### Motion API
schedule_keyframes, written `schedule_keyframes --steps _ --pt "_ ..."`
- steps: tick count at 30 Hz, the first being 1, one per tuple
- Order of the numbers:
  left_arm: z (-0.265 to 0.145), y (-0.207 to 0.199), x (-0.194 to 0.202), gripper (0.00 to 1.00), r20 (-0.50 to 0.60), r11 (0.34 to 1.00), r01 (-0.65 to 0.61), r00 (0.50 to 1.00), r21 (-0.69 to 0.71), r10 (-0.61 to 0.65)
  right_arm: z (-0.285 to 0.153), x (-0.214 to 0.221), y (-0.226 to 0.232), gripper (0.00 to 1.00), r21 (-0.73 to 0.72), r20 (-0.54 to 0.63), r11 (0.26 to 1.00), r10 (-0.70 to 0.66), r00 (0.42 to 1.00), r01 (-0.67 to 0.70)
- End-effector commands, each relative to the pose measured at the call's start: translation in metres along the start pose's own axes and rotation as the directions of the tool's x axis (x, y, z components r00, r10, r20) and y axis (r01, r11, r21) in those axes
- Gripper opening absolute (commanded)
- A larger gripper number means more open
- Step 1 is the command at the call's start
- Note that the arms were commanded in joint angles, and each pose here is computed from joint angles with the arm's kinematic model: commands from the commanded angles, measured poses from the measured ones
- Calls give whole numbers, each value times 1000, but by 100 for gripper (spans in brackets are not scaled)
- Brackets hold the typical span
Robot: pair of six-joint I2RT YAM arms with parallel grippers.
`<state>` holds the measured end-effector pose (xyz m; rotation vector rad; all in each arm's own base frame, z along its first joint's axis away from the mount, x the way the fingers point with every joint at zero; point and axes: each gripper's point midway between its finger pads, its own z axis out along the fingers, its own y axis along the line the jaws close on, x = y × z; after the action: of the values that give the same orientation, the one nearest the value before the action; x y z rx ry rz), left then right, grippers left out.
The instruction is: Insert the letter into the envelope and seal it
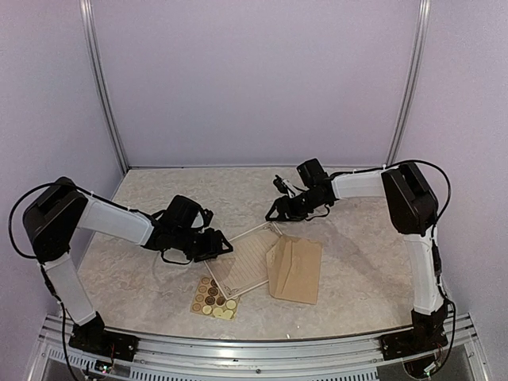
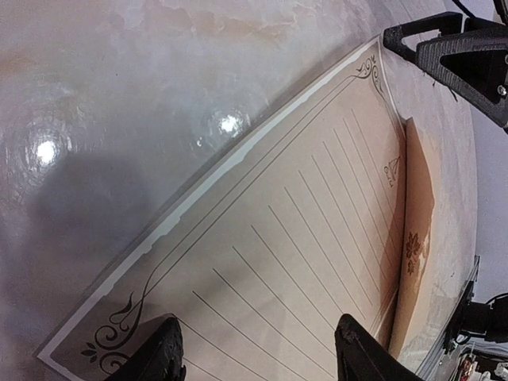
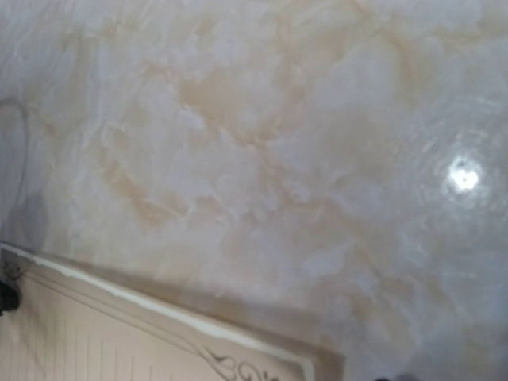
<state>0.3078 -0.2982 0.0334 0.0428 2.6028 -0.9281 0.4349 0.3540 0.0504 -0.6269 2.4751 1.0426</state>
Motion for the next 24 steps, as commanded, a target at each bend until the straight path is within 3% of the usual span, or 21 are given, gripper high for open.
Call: schedule_keyframes --steps 1,13,18,24 --pt "9 32 18 62 -69 995 21 997 -94 -28 8 4 -6 59 -29 -35 999 15 999 -16" --pt "11 30 15 61 -70 996 16 997 -93 -23 19 18 -4 47 -95 -80 995 21 997 -28" --pt "11 29 12 61 -66 996 13 998 -93 -19 20 19 2 36 -134 -81 991 9 997 -20" --pt "10 29 10 61 -57 995 13 998 -100 -19 13 13 12 15 -170 -56 985 -15 998 5"
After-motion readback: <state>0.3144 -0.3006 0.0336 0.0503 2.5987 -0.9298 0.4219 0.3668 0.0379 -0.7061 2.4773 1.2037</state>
